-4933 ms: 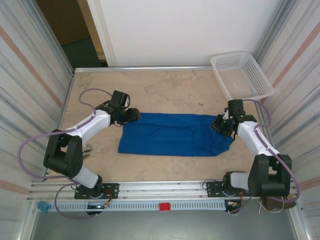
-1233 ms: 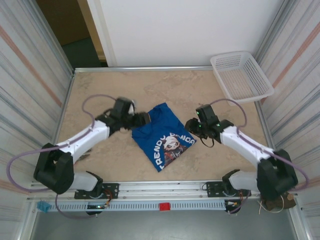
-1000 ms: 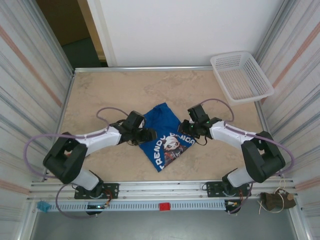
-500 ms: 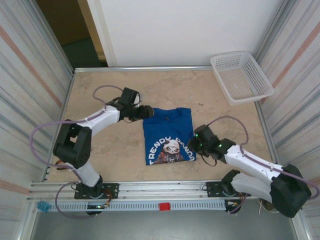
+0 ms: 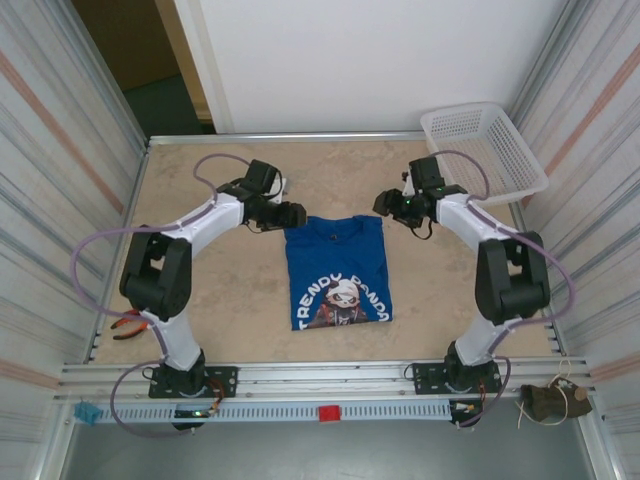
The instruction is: Fold the inside-out t-shirt
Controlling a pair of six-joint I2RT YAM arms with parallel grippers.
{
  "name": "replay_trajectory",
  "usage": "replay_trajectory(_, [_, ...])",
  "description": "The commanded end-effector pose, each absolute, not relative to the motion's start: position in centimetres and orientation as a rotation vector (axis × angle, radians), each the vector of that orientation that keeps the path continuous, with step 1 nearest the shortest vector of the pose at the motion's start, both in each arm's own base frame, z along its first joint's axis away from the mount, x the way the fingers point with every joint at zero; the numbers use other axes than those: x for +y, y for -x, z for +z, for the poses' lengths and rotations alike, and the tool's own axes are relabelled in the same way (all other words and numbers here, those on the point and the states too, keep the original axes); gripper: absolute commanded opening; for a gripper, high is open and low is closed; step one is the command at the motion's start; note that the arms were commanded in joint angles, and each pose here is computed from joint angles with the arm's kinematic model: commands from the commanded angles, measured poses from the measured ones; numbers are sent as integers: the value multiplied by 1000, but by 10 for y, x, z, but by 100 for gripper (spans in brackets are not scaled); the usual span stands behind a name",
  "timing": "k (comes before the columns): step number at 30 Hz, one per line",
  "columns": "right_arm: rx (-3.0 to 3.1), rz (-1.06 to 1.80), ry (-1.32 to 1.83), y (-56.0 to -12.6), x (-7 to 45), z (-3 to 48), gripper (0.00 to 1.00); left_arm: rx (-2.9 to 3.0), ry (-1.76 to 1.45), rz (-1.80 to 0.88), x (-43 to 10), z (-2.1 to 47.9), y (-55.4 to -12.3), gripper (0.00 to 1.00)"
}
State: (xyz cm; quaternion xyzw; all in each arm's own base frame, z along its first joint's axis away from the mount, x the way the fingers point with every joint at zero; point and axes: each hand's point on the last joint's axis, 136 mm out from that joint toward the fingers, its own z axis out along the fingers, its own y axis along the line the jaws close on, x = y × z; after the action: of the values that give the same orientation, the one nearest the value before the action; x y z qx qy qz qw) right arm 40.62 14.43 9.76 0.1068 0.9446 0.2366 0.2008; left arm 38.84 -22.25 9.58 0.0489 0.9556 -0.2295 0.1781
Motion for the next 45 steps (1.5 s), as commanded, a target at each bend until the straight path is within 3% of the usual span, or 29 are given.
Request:
replay_trajectory(1, [2670,750,-214,-407,160,88,60,2691,-157,-682,-220,96,-395,64])
replay_trajectory(14, [2732,772,-179,-409,183,57,48,2670,-115,-801,-230,76,-406,63])
replay_trajectory(16, [2738,777,-178,-409,185,54,39,2664,-111,-820,-232,74,-408,61])
replay_trajectory(18, [2739,785,-176,-409,185,54,22,2659,-107,-833,-235,72,-411,55])
replay_trajectory(19, [2740,786,-175,-409,185,54,15,2656,-106,-834,-235,71,-412,51])
replay_trajectory(21, [2733,799,-175,-409,184,58,0,2654,-95,-838,-235,69,-416,32])
replay_trajectory(25, [2693,816,-191,-409,175,74,0,2641,-71,-847,-233,72,-422,0])
replay_trajectory(34, [2545,804,-247,-414,150,125,0,2536,-48,-883,-231,112,-424,0])
replay_trajectory(45, [2549,709,-375,-455,134,90,0,2575,4,-834,-235,78,-458,0])
